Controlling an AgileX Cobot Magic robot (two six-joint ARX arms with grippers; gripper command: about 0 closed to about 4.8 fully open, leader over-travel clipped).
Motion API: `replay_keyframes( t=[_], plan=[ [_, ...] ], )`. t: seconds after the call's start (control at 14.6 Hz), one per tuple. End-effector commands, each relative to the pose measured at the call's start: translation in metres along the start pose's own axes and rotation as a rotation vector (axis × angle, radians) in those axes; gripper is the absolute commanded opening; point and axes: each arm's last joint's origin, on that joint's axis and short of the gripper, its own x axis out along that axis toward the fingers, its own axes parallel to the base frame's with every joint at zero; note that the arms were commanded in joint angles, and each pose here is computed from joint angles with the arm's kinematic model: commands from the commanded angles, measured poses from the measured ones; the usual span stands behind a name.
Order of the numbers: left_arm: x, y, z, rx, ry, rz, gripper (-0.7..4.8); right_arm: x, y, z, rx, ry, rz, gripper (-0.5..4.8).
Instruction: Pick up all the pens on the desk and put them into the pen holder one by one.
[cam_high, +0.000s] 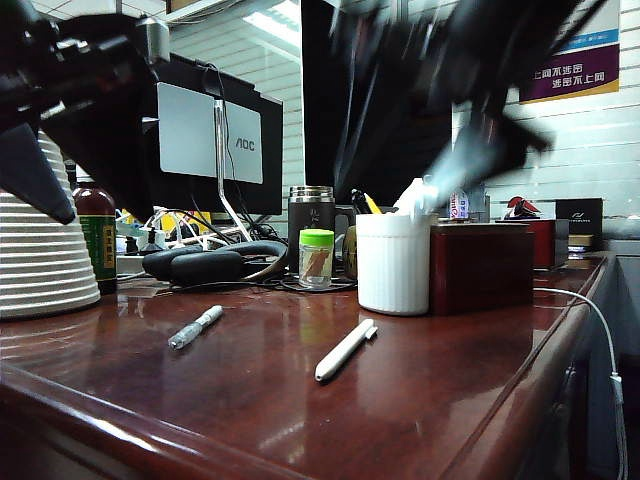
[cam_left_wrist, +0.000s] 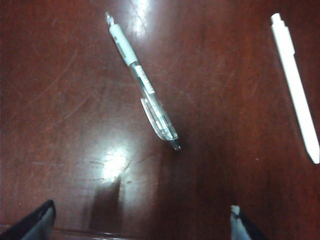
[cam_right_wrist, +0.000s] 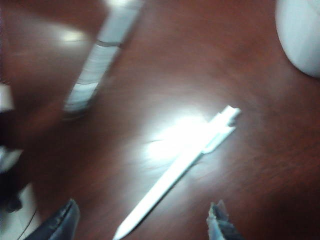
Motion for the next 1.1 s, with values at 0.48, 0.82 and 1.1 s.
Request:
replay_keyframes(
  t=[0.48, 0.82, 1.1],
  plan=[
    [-0.002, 0.001, 0.002, 0.042, -0.010, 0.019, 4.79, 0.063, -0.003, -0.012, 0.071, 0.084, -0.123, 3.38],
    [-0.002, 0.001, 0.001, 0.046, -0.003, 0.023, 4.79, 0.090, -0.008, -0.024, 0.066, 0.157, -0.163, 3.37],
    [-0.002, 0.002, 0.001, 0.058, 0.001, 0.045, 4.79, 0.094, -0.009, -0.028, 0.067, 0.190, -0.161, 1.78]
  ],
)
